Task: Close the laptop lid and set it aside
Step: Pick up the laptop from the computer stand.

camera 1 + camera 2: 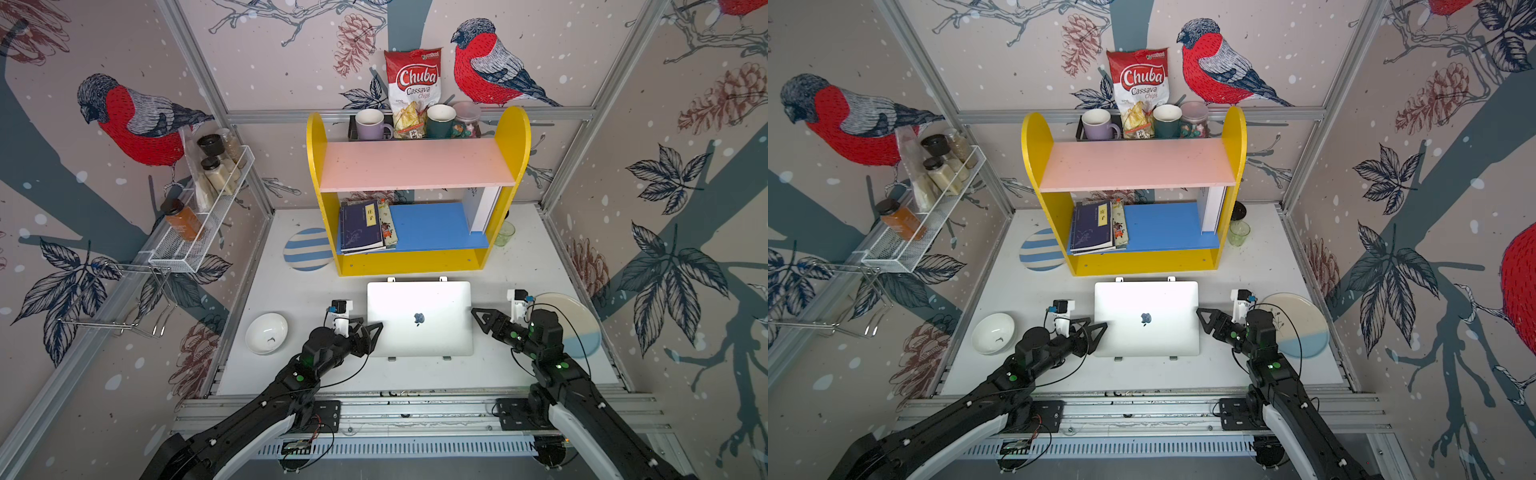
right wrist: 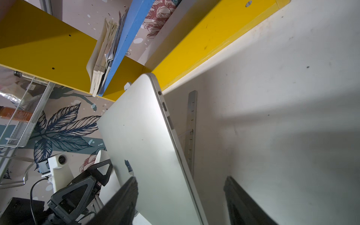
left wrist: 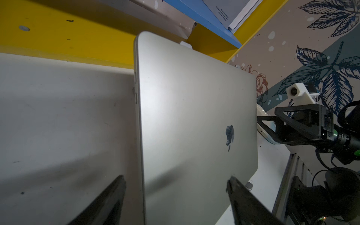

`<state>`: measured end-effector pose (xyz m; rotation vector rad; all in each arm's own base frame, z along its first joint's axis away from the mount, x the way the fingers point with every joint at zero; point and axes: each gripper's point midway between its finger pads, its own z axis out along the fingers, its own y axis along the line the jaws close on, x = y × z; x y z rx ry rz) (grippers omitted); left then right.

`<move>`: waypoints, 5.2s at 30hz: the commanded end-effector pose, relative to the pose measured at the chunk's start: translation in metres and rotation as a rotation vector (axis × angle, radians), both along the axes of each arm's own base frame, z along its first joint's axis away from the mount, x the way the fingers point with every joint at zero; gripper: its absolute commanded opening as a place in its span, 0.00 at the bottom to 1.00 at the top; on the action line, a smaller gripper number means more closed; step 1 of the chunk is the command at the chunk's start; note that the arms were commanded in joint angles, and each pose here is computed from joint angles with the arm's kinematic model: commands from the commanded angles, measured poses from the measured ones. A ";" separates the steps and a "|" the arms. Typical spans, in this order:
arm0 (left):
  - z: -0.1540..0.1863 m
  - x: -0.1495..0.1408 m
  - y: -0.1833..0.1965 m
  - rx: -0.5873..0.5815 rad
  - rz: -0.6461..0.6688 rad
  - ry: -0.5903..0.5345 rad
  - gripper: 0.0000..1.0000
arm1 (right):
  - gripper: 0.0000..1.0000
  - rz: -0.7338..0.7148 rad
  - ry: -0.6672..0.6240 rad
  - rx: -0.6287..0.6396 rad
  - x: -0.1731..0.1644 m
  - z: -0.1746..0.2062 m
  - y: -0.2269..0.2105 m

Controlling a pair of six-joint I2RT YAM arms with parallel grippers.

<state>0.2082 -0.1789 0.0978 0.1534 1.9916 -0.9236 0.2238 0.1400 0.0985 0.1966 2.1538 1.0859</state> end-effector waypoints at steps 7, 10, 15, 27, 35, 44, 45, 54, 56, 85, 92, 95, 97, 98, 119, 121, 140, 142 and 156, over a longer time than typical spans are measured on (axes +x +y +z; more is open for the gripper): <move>0.021 0.015 -0.008 -0.036 -0.027 -0.008 0.82 | 0.65 0.107 -0.078 0.003 0.026 0.031 0.020; 0.024 0.022 -0.012 -0.065 -0.046 0.015 0.82 | 0.65 0.123 -0.067 0.003 0.033 0.032 0.021; 0.027 0.034 -0.022 -0.109 -0.067 0.049 0.82 | 0.64 0.153 -0.044 0.027 0.042 0.027 0.023; 0.031 0.056 -0.046 -0.292 -0.162 0.127 0.67 | 0.58 0.240 -0.033 0.104 0.053 0.024 0.032; 0.018 0.058 -0.047 -0.359 -0.169 0.173 0.58 | 0.54 0.281 -0.008 0.146 0.053 0.013 0.039; 0.019 0.056 -0.049 -0.362 -0.191 0.184 0.59 | 0.53 0.294 -0.029 0.190 0.055 0.011 0.043; 0.019 0.056 -0.050 -0.360 -0.193 0.186 0.59 | 0.52 0.299 -0.039 0.204 0.055 0.012 0.044; 0.022 0.057 -0.052 -0.334 -0.209 0.191 0.53 | 0.45 0.315 -0.082 0.256 0.060 0.019 0.049; 0.023 0.057 -0.052 -0.324 -0.212 0.192 0.53 | 0.44 0.314 -0.085 0.257 0.061 0.019 0.049; 0.055 0.056 -0.050 -0.298 -0.211 0.165 0.01 | 0.30 0.418 -0.182 0.196 0.035 0.077 0.076; 0.087 0.055 -0.047 -0.310 -0.194 0.163 0.00 | 0.30 0.448 -0.218 0.228 0.023 0.107 0.083; 0.105 0.055 -0.047 -0.321 -0.190 0.168 0.00 | 0.30 0.458 -0.227 0.252 0.018 0.121 0.086; 0.116 0.057 -0.048 -0.350 -0.181 0.182 0.00 | 0.30 0.469 -0.231 0.268 0.015 0.129 0.088; 0.121 0.057 -0.048 -0.366 -0.182 0.189 0.00 | 0.29 0.475 -0.231 0.279 0.014 0.133 0.089; 0.232 0.076 -0.051 -0.675 -0.138 0.268 0.00 | 0.29 0.509 -0.287 0.469 -0.004 0.254 0.089; 0.240 0.076 -0.051 -0.676 -0.130 0.270 0.00 | 0.28 0.514 -0.292 0.490 -0.006 0.264 0.089; 0.334 0.116 -0.055 -0.795 -0.080 0.227 0.00 | 0.19 0.500 -0.306 0.536 0.021 0.353 0.095; 0.342 0.124 -0.058 -0.811 -0.079 0.229 0.00 | 0.20 0.491 -0.303 0.547 0.029 0.360 0.095; 0.375 0.153 -0.061 -0.909 -0.075 0.207 0.00 | 0.32 0.439 -0.269 0.576 0.069 0.363 0.088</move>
